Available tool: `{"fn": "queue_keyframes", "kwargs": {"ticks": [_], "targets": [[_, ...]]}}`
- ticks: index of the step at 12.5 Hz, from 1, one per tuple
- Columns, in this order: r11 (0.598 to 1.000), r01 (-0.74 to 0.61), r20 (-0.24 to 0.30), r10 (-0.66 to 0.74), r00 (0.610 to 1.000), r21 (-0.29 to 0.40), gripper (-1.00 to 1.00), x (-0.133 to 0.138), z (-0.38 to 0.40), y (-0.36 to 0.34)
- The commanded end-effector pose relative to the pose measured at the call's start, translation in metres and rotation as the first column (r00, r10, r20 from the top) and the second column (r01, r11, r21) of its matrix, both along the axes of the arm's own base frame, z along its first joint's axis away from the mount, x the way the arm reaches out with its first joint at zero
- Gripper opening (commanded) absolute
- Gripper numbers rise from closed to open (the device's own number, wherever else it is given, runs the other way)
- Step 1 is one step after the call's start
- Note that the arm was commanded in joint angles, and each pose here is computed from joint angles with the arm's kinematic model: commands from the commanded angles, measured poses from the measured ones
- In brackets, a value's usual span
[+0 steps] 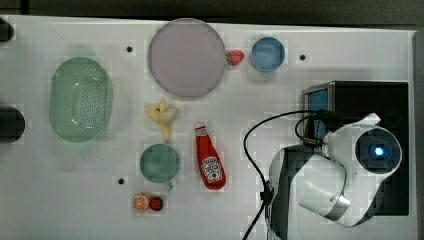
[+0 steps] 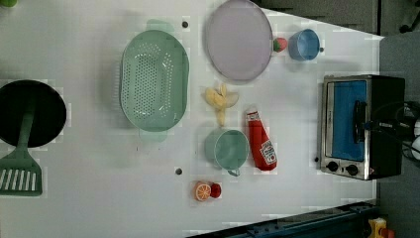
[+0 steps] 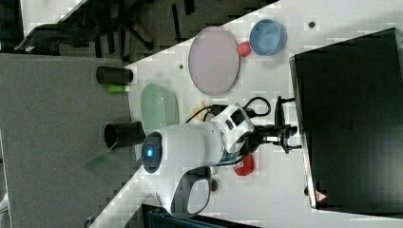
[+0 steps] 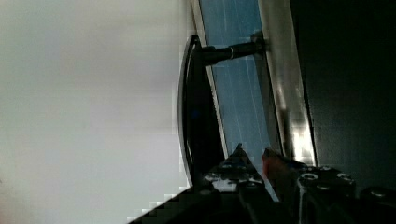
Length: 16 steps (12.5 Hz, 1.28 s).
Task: Flap open oven.
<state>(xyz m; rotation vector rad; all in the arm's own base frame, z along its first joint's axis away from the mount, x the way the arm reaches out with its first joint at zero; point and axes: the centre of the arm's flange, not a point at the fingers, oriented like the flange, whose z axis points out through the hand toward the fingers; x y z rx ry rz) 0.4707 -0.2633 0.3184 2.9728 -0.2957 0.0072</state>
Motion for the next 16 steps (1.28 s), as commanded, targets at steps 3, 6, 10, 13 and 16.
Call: {"fn": "queue_keyframes", "kwargs": {"ticks": [3, 6, 10, 13, 16], "targets": [[0.998, -0.063, 0.0, 0.063, 0.998, -0.014, -0.65, 0.011, -0.006, 0.011], [0.991, -0.107, -0.039, 0.104, 0.994, -0.08, -0.65, 0.018, -0.008, 0.028], [0.962, -0.14, -0.103, 0.119, 0.988, -0.232, -0.65, 0.027, -0.019, 0.07], [0.951, -0.124, -0.123, 0.092, 0.988, -0.283, -0.65, 0.031, -0.032, 0.102], [0.945, -0.115, -0.147, 0.073, 0.987, -0.306, -0.65, 0.035, -0.052, 0.135]]}}
